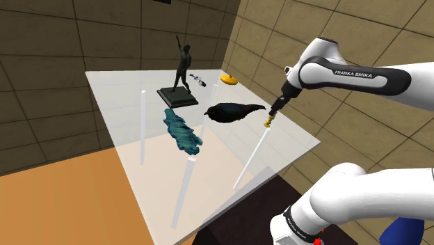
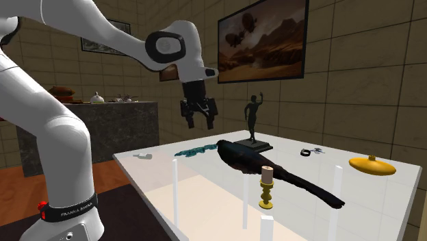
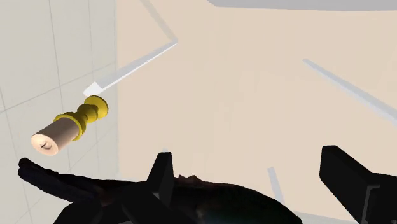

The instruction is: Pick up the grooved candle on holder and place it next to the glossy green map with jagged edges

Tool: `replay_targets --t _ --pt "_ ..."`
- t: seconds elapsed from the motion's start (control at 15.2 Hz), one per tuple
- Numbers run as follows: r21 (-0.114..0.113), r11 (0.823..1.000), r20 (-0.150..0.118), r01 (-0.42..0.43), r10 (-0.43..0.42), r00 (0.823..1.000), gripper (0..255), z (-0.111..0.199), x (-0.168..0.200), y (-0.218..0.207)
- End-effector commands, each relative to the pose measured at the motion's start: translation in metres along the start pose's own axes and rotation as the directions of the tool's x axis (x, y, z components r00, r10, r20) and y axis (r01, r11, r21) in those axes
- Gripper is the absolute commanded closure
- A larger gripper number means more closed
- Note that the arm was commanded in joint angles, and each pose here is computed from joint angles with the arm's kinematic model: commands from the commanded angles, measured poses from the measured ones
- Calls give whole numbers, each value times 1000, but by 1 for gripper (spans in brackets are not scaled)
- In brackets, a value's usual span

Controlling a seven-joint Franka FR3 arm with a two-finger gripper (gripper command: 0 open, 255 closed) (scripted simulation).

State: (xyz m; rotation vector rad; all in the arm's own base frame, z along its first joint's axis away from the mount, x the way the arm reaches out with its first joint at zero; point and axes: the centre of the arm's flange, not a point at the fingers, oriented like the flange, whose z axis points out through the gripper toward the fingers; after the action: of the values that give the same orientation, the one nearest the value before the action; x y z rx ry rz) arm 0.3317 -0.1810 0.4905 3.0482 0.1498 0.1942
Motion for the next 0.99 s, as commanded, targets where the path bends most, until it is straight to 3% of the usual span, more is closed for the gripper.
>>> replay_targets --t 0.0,0.92 --pt "2 1000 -8 6 -6 1000 0 13 1 26" --pt "29 999 -63 39 -37 997 0 110 -2 188"
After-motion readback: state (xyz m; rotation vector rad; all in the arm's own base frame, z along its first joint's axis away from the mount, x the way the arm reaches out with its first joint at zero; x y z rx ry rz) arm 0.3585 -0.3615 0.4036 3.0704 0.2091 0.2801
